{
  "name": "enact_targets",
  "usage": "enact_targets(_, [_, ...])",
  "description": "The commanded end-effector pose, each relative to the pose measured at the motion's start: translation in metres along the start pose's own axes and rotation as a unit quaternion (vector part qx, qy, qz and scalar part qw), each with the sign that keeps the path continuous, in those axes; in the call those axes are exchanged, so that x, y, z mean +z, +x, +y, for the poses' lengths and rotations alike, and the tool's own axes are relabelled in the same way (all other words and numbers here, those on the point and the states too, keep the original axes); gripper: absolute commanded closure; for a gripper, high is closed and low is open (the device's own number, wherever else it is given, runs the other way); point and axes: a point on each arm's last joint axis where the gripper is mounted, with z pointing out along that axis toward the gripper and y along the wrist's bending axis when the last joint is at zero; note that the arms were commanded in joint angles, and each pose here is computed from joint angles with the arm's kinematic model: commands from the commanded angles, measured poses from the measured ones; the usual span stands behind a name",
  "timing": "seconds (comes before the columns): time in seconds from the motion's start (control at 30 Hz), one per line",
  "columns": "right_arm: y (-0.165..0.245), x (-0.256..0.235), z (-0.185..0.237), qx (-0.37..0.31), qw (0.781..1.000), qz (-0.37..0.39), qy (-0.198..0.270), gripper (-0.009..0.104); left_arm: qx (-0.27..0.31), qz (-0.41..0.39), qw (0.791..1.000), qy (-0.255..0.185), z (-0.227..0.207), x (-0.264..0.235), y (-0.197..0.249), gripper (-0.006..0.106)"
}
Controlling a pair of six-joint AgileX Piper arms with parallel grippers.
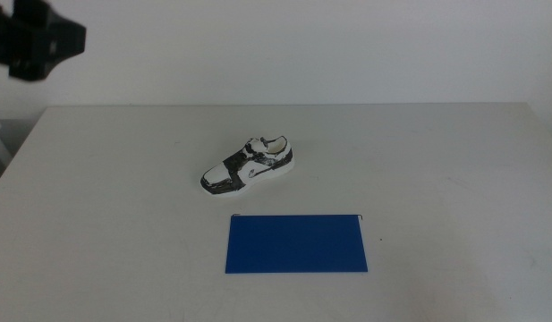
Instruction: Use one arm to grab the shoe from the table and place it on the mat.
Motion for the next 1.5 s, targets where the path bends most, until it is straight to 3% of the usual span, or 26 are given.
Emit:
enact_targets(0.0, [-0.011,-0.003,-0.001,-0.010,0.998,-0.054,0.006,0.029,0.014,-0.008,1.000,0.005,0.001,-0.005,-0.026,0.015])
enact_targets(0.57, [-0.011,-0.003,-0.001,-0.010,0.998,-0.054,0.006,0.029,0.072,0.166,0.980,0.080,-0.004,0.091,-0.034,0.015])
enact_targets(0.87, [-0.011,-0.003,-0.001,-0.010,0.998,-0.054,0.006,0.029,0.090,0.258,0.952,0.136,-0.009,0.158,-0.044,0.015])
enact_targets(1.2, [-0.011,-0.003,-0.001,-0.010,0.998,-0.054,0.006,0.029,0.128,0.284,0.934,0.175,-0.042,0.233,-0.040,0.015])
enact_targets(1.47, [-0.011,-0.003,-0.001,-0.010,0.998,-0.054,0.006,0.029,0.160,0.319,0.911,0.207,-0.068,0.279,-0.009,0.015])
